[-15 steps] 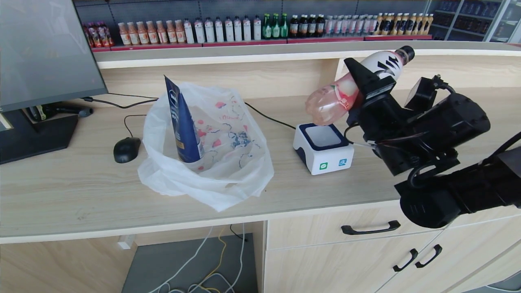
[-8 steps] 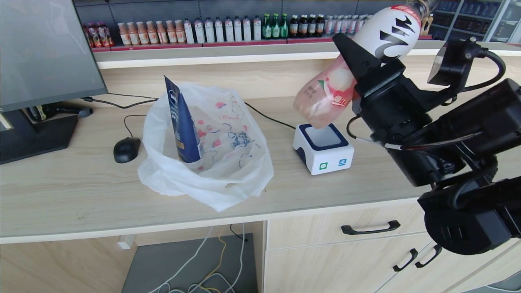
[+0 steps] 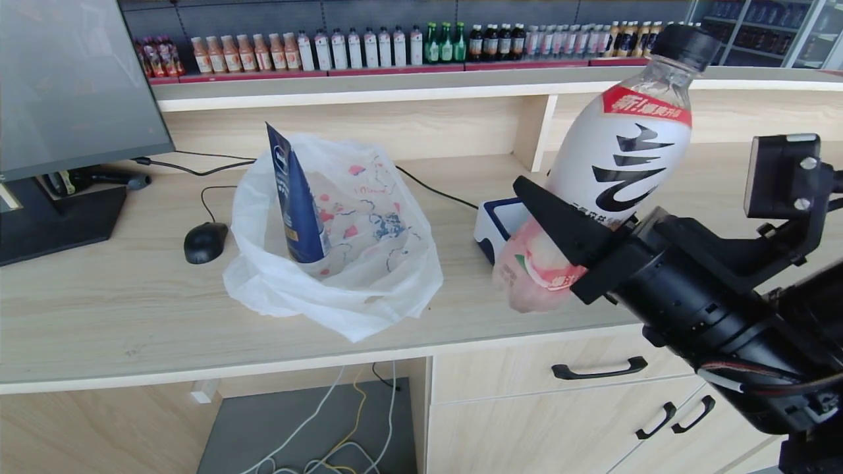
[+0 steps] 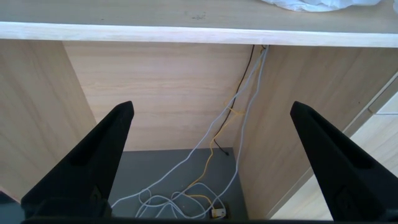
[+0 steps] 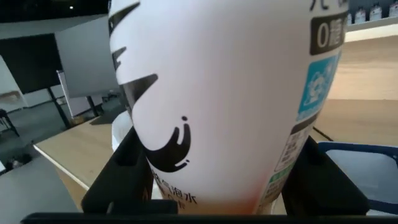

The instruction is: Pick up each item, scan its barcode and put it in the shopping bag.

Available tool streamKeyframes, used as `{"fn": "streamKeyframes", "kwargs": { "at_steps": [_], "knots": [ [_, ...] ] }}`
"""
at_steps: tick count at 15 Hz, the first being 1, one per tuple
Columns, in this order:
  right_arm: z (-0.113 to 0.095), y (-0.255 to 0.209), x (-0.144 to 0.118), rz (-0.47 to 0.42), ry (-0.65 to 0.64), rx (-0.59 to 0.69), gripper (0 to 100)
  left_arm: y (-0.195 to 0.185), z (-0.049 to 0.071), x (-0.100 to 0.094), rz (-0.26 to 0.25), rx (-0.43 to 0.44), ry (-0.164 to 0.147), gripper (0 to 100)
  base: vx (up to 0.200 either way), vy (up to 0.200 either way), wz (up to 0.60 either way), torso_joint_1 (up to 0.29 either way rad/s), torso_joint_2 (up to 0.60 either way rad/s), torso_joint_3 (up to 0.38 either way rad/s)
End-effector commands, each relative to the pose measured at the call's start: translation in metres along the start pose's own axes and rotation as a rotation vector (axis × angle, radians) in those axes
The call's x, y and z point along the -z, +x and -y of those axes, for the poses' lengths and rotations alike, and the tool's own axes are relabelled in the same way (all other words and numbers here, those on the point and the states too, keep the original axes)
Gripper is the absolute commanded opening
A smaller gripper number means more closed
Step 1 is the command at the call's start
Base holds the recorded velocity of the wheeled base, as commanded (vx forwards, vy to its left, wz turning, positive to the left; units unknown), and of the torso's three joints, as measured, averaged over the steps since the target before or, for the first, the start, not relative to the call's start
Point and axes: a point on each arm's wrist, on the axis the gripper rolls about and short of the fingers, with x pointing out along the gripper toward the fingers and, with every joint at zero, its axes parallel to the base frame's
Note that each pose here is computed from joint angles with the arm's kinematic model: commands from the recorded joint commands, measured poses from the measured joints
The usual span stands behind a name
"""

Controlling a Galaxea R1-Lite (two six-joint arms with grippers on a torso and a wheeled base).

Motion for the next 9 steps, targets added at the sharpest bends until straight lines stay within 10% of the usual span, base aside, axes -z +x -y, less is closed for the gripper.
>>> {"fn": "streamKeyframes", "kwargs": {
  "at_steps": [1,9],
  "knots": [
    [0.001,-0.023,0.0,-0.047,-0.101,0.009,0,0.0,0.0,0.0,0.0,0.0,0.0,100,0.0,0.0,0.0,0.0,0.0,0.0],
    [0.018,-0.007,-0.006,0.002,-0.245,0.072,0,0.0,0.0,0.0,0.0,0.0,-0.003,100,0.0,0.0,0.0,0.0,0.0,0.0]
  ]
}}
